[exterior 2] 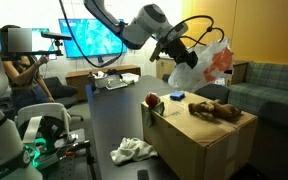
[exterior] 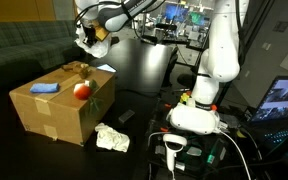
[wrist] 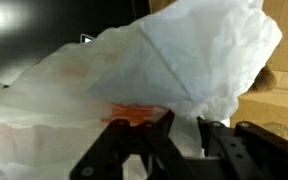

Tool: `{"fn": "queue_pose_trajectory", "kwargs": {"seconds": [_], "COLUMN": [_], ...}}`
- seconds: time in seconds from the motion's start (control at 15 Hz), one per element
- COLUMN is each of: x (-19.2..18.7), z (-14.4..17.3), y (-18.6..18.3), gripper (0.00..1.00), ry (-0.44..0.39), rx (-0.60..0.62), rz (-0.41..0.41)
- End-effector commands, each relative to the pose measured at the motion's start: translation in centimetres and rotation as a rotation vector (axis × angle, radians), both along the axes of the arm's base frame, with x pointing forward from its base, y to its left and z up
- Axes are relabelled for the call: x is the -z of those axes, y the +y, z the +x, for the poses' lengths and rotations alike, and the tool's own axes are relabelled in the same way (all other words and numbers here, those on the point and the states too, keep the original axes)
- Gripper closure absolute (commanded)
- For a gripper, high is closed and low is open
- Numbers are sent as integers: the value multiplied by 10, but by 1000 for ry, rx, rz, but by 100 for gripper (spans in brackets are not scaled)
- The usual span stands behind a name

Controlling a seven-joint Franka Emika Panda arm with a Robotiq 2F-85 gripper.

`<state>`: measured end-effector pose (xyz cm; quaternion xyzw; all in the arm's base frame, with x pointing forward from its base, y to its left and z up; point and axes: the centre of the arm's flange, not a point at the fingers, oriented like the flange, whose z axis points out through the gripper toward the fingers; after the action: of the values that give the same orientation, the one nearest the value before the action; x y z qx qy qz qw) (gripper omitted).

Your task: Put the objects on the box onto the table and the objects on the table on to the box

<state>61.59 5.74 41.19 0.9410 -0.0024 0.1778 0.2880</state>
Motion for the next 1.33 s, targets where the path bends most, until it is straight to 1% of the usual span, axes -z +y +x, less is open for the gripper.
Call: {"fn": "queue_pose_trajectory", "kwargs": {"seconds": [0.0, 0.13, 0.2, 0.53, 0.8, 1.27], "x": [-9, -7, -4, 12, 37, 79], "z": [39, 54, 66, 93, 116, 154], "y": [38, 60, 74, 108, 118, 121], "gripper": [98, 98, 98, 98, 98, 98], "ry": [-37, -32, -29, -8, 44, 152], "rx": [-114, -186, -222, -355, -434, -510], "rz": [-54, -60, -58, -55, -40, 46]}}
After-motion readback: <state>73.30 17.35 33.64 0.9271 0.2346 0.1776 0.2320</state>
